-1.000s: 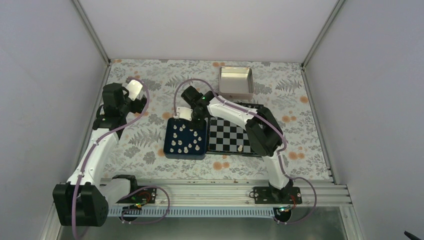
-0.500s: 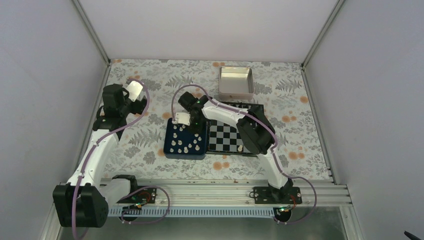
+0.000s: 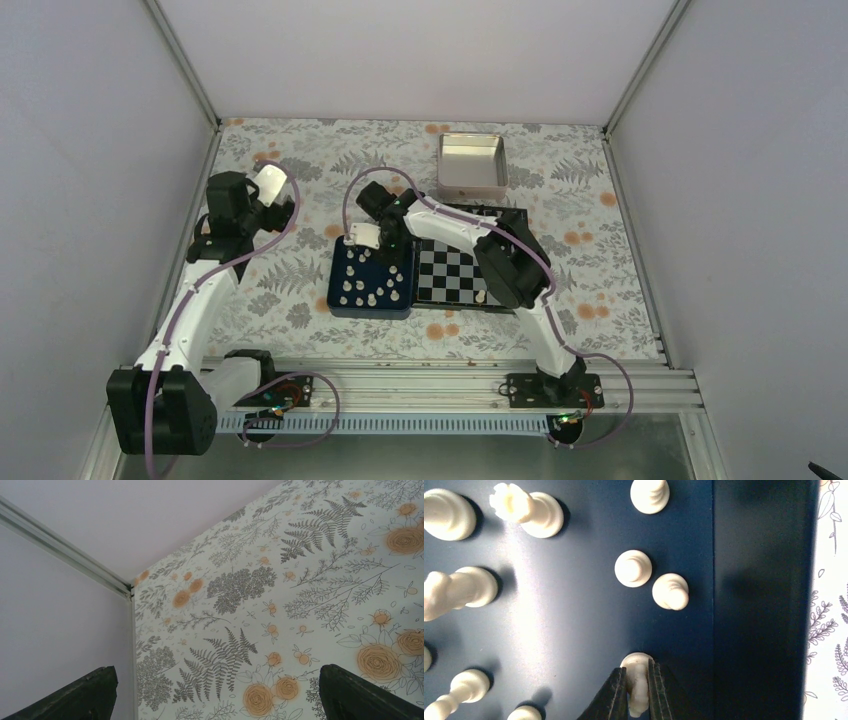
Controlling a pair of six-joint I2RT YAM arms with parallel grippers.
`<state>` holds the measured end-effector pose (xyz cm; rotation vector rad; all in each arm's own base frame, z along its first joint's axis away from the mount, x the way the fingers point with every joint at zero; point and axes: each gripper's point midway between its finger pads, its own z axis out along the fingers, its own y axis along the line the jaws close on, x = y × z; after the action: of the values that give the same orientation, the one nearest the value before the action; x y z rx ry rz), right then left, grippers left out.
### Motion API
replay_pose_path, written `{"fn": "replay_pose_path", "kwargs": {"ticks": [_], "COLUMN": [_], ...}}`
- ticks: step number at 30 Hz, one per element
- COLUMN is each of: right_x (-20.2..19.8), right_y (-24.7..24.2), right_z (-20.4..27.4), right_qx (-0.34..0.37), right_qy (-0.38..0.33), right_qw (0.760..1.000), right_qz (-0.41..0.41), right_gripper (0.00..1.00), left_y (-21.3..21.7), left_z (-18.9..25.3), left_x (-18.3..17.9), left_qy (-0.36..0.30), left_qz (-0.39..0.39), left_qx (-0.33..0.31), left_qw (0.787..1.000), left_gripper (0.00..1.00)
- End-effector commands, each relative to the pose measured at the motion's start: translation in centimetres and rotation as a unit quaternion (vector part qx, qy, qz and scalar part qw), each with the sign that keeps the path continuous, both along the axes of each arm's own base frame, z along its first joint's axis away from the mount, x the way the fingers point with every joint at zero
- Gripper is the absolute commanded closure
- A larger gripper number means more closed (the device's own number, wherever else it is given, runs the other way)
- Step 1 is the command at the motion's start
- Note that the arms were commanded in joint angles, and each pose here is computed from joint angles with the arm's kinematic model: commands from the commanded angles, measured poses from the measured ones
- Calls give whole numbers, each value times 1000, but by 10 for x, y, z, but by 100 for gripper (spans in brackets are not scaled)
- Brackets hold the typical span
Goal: Set up the chess pieces on the board
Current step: Pick up the chess piece from the storage box, then place the chess piece on the chessboard.
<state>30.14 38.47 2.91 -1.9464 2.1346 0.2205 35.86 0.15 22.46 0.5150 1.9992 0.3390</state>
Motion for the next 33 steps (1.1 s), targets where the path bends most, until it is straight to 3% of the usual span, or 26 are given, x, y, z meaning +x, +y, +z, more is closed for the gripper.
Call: {"fn": "replay_pose_path", "kwargs": {"ticks": [1,9,15,22,33], "right_x": [-5,-21,-33,-63,-97], "right_y": [8,-49,-137,-222,-291], "right_z": [52,128,136,113,49], "right_qx": [45,103,101,81,27], "right_qy": [-14,10,-3,-14,-7], "right_qw": [999,994,990,982,976], "right_qz": [5,-25,-99,-170,-215], "right_gripper": [96,96,96,96,96], "left_y": [2,3,1,1,-1], "left_z": [4,10,13,15,14], "left_x": [0,-4,-6,-8,-3], "left_qy": [-12,-17,-17,-22,-16], "left_qz": [3,4,3,8,11], "left_qx": [2,-1,-11,-24,-40], "left_qw": [1000,1000,1000,999,999], "left_gripper": [0,0,0,0,0]}}
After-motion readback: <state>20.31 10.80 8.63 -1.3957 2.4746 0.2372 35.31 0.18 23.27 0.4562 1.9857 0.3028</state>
